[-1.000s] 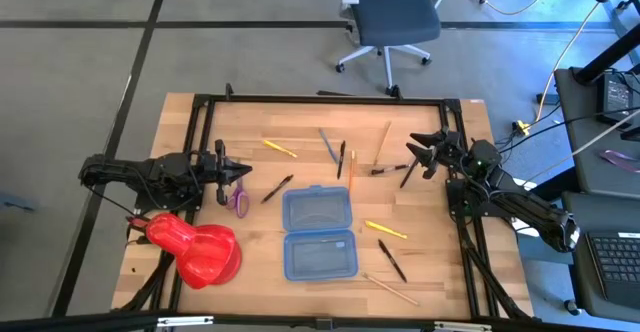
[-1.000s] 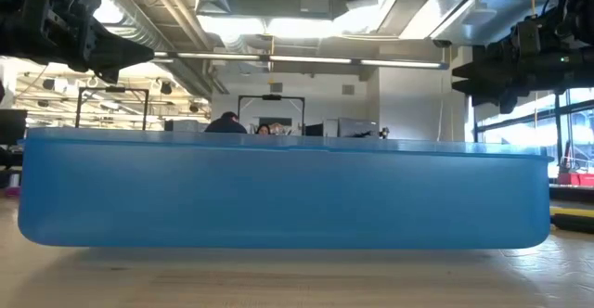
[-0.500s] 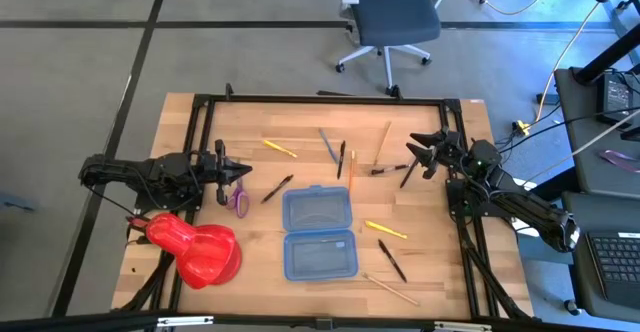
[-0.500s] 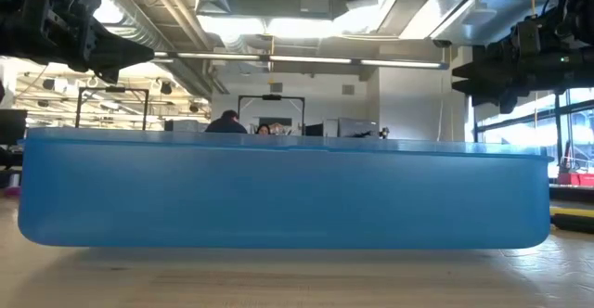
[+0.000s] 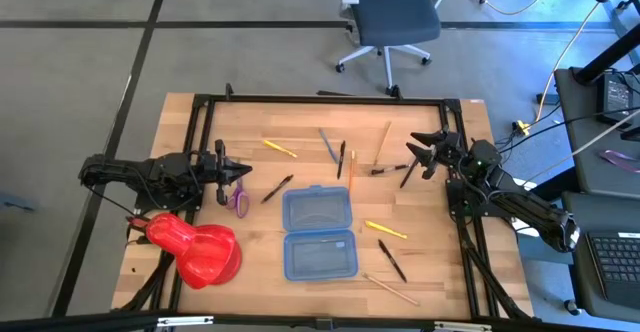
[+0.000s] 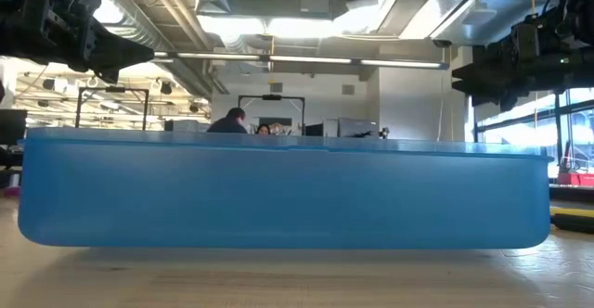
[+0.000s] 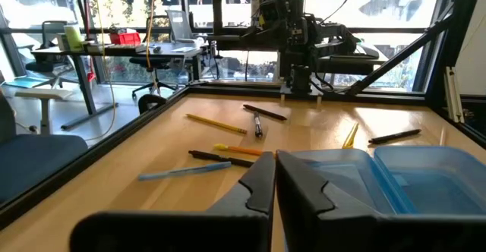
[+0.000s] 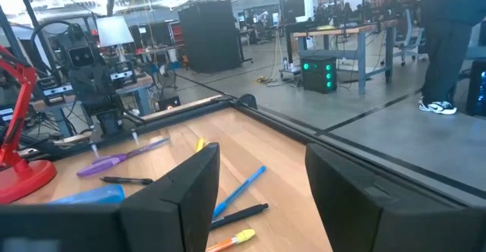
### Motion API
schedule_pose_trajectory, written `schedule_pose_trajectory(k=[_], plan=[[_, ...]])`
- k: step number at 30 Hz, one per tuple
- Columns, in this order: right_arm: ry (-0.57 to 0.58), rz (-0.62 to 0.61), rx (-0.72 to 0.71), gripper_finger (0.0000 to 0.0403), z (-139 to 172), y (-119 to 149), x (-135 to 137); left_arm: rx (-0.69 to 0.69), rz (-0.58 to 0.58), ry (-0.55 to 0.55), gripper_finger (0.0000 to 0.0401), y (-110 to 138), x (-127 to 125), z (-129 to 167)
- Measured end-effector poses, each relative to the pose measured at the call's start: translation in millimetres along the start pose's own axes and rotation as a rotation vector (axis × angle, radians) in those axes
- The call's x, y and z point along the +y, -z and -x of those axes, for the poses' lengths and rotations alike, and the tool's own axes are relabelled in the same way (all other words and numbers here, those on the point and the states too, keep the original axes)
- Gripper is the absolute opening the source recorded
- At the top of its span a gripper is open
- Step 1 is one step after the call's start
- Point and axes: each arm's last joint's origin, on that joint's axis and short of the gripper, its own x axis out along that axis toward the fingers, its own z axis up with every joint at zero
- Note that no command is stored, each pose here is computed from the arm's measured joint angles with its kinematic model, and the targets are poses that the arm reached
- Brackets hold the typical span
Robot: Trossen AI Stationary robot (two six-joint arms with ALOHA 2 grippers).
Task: Pick & place school supplies into a supply box
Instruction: Put the top right black pen into the blue supply box
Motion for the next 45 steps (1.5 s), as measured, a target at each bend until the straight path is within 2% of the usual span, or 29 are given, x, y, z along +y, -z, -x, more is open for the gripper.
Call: schedule_pose_trajectory(k=[5,8,11,36,40,42,45], plan=[[0.000,0.000,0.000,0.0200,0,0,0,0.000,-0.010,-0.010,0.0006,0,0,0],[-0.001,0.001,0.000,0.0200,0,0,0,-0.001,-0.044,-0.078,0.0004,0,2,0],[-0.001,0.001,0.001,0.0200,0,0,0,-0.001,-0.052,-0.097,0.0004,0,3,0],[-0.003,0.003,0.001,0.0200,0,0,0,-0.001,-0.053,-0.099,0.0005,0,3,0],[-0.006,-0.039,-0.010,0.0200,0,-1,0,-0.001,-0.053,-0.115,0.0005,0,3,0],[-0.033,-0.048,-0.035,0.0200,0,-4,1,-0.001,-0.053,-0.122,0.0007,0,4,0],[-0.139,-0.036,-0.061,0.0200,2,-12,6,-0.001,-0.053,-0.139,0.0010,0,4,0]])
